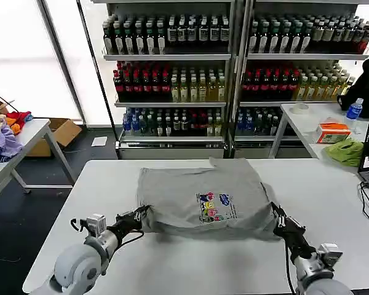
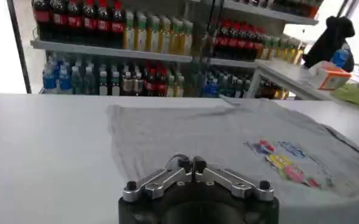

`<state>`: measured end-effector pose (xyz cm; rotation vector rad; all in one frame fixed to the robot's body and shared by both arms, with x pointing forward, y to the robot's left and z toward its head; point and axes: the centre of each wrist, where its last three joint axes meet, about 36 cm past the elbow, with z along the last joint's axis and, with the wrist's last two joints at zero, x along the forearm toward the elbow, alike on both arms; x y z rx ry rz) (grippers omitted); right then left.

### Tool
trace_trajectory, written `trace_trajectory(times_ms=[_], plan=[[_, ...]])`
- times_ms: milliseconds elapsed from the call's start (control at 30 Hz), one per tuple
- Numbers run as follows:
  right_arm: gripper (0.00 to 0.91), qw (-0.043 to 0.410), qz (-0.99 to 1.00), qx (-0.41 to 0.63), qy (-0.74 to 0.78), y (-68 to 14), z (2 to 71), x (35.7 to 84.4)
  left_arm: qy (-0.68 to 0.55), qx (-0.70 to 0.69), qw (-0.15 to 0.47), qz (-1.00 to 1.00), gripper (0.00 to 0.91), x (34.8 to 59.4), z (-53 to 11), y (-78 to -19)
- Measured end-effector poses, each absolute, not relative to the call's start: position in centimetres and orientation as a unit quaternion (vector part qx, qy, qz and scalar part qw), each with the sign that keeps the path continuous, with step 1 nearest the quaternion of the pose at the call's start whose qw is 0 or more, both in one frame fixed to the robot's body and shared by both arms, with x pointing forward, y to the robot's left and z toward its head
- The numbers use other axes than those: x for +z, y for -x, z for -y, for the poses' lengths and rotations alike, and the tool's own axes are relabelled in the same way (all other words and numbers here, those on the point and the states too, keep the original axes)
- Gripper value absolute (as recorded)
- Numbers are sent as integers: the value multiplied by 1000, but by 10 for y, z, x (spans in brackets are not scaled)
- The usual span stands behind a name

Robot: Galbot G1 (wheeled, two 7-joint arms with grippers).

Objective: Fold and organize the clothes.

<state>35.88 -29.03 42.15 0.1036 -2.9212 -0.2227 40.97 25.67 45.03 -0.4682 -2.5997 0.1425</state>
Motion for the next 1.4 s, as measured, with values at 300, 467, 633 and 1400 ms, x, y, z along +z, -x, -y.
trace_trajectory(times_ms=[300,467,633,1400], plan=[[907,116,990,-55,-52,-401,275,394,155,60,252,953,907,434,-261,-447],[907,118,991,-46,-54,-409,274,393,145,57,250,956,907,430,-263,-451],[907,112,992,-35,-43,-405,282,399,128,45,246,960,907,430,-271,-446],[0,194,980,-23,36,-341,291,388,135,-2,289,948,907,397,-252,-368]])
